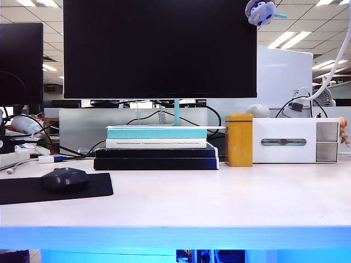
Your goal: Place the black mouse on the black mouse pad.
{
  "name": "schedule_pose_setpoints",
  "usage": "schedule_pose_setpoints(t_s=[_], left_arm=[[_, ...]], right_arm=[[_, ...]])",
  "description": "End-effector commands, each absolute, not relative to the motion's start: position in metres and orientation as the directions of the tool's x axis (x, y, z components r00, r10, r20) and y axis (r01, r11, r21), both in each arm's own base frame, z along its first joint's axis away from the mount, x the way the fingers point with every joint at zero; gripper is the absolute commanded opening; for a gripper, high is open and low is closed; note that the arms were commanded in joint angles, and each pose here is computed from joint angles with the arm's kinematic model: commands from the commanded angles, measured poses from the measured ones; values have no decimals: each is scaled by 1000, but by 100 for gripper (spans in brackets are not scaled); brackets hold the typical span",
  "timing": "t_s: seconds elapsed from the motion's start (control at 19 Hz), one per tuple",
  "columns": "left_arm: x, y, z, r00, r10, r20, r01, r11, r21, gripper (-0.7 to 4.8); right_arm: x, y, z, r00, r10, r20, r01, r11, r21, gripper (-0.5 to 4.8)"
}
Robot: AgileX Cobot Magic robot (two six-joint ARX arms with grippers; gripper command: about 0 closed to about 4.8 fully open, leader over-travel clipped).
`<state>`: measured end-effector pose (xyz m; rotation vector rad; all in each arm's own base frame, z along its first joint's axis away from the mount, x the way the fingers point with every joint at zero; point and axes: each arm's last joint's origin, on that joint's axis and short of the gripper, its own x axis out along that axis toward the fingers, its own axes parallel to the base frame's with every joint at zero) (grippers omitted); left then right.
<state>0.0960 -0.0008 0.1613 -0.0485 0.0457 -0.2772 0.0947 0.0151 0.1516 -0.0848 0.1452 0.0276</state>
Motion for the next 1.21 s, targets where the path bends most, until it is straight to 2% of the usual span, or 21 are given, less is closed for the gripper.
schedule_pose_setpoints(t_s=[0.05,0.11,0.53,0.69,1.21], left_arm=[[96,-1,160,958,-281,-52,276,958,-82,-6],[96,-1,160,958,-281,-52,276,958,-83,-6],[96,-1,158,960,-272,-68,261,956,-136,-6],[95,-2,154,947,-305,-104,287,945,-157,-2],[95,-3,153,939,-321,-121,300,940,-164,-2]], right_arm=[[95,16,149,988,33,-149,-45,996,-78,57],[95,16,149,988,33,-149,-45,996,-79,-3],[95,16,150,989,36,-143,-48,996,-78,-1],[95,16,150,989,32,-143,-44,996,-78,-1],[95,16,150,989,32,-144,-44,996,-78,-1]])
